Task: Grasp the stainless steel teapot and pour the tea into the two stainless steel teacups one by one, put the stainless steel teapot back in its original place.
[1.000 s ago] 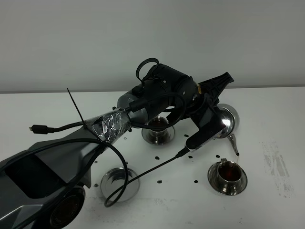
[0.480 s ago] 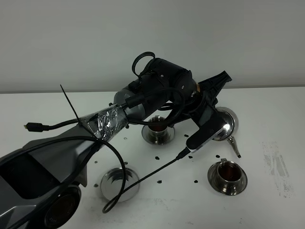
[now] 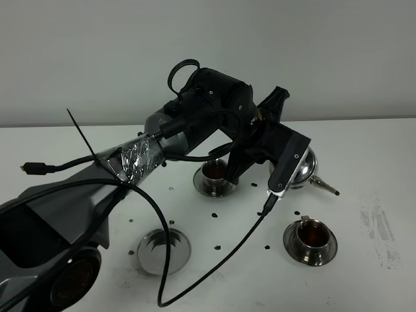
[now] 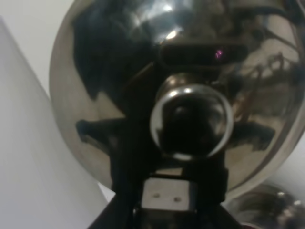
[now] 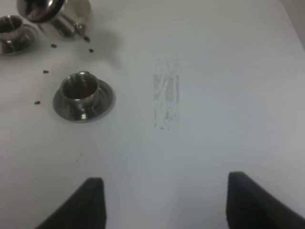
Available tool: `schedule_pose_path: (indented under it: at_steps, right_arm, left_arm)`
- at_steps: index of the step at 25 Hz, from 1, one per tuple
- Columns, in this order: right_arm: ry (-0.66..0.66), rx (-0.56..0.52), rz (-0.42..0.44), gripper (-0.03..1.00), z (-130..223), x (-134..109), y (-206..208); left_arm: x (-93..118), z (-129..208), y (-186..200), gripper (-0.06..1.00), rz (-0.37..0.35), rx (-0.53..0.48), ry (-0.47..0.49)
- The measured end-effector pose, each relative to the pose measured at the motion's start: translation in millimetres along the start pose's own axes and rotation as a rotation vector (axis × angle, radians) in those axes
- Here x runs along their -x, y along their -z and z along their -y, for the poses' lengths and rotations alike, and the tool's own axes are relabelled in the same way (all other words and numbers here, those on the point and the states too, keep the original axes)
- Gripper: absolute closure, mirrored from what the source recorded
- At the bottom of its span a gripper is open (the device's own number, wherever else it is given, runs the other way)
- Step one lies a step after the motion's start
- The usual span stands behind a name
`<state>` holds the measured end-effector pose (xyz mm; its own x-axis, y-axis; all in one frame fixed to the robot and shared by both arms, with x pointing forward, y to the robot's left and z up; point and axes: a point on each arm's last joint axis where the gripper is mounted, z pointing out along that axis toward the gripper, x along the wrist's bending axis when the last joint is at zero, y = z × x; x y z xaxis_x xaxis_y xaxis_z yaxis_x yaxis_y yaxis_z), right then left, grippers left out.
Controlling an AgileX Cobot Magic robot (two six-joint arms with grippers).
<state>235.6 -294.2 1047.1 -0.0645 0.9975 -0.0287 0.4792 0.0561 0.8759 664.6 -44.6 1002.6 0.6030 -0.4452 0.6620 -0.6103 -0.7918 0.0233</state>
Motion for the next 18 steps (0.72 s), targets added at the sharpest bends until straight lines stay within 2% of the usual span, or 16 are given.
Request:
schedule_pose_path:
  at_steps: [4,9,12,15,18]
  right_arm:
    - [0.0,0.0,0.0,0.41,0,0,0]
    - [0.0,0.0,0.0,0.41,0,0,0]
    - [0.0,0.0,0.0,0.41,0,0,0]
    - [0.0,0.0,0.0,0.41,0,0,0]
    - [0.0,0.0,0.0,0.41,0,0,0]
  left_arm:
    - [0,0,7,0.68,0.026,-0.004,0.239]
    - [10,0,8,0.68,0.137,-0.043,0.538]
    - [14,0,9,0.68,0.178,-0.073,0.702]
    - [17,1,10,0.68,0.21,-0.099,0.805]
    - [21,2,11,0.68,0.24,-0.132,0.861]
